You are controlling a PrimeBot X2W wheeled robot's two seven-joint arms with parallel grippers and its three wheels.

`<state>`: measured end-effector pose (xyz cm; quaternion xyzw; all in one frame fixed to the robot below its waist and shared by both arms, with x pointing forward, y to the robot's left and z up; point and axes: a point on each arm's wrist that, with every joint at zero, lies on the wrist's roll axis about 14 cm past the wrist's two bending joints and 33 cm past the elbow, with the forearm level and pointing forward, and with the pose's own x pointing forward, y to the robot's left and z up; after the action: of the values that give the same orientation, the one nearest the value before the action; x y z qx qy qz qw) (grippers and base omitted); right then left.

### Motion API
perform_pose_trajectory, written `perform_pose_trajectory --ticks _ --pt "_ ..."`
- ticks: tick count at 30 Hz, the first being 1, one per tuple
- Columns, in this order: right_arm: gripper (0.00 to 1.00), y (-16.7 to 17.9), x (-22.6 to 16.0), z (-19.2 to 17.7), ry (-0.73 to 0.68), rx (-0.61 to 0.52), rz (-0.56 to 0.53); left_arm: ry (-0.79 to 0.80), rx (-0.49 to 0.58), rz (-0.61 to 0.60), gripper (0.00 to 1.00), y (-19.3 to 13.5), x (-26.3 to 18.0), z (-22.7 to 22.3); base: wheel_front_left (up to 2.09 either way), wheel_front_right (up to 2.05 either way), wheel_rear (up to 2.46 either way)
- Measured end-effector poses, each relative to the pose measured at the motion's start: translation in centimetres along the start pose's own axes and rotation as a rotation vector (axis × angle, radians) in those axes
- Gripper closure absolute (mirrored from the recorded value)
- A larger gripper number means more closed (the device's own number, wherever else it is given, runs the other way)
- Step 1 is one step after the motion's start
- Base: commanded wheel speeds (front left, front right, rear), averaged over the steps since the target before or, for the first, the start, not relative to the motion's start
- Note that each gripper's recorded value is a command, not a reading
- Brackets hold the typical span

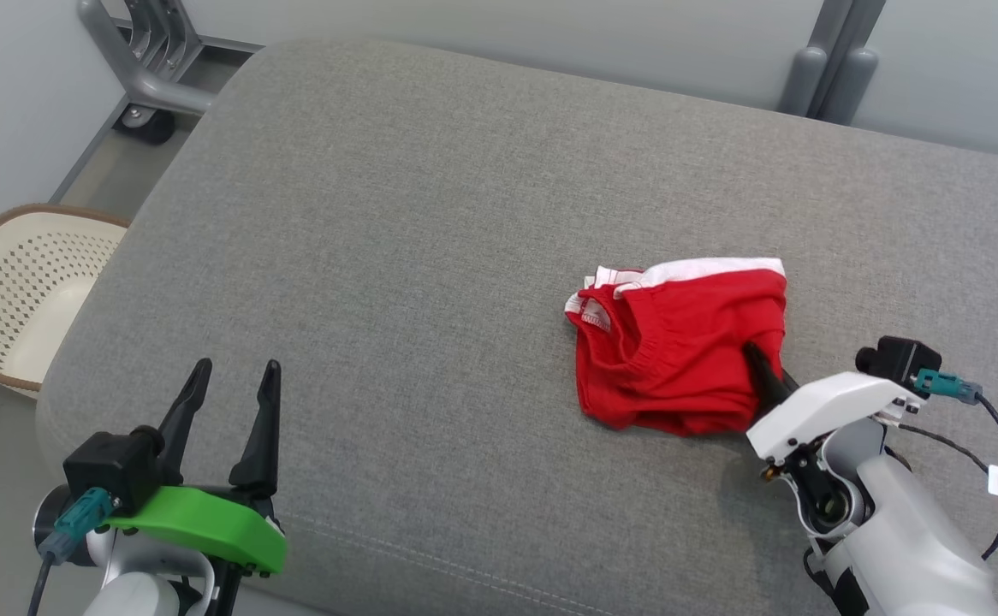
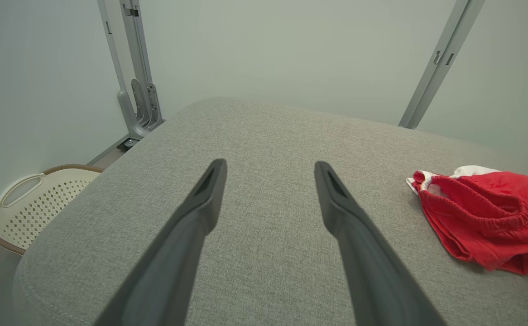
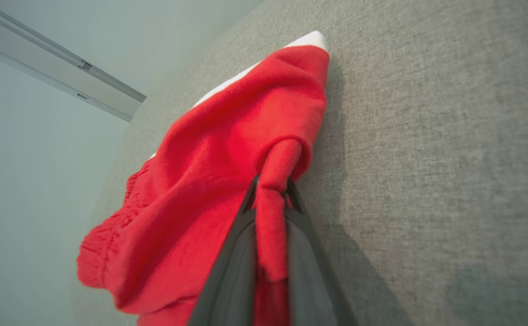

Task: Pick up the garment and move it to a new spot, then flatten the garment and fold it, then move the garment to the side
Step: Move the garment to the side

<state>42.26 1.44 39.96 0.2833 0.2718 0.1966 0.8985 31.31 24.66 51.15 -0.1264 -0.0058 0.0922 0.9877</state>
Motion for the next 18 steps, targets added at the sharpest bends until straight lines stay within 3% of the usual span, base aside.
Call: perform_pose_trajectory --ticks 6,18 --pt "1.00 1.1 0.3 2.9 -0.083 -0.055 0.041 -0.007 0.000 0.002 0.00 0.1 0.3 0.2 0.00 0.00 0.00" --pt "1.00 -3.3 -2.2 7.3 -0.172 -0.174 -0.042 -0.010 -0.011 -0.093 0.00 -2.8 2.0 0.2 0.00 0.00 0.00"
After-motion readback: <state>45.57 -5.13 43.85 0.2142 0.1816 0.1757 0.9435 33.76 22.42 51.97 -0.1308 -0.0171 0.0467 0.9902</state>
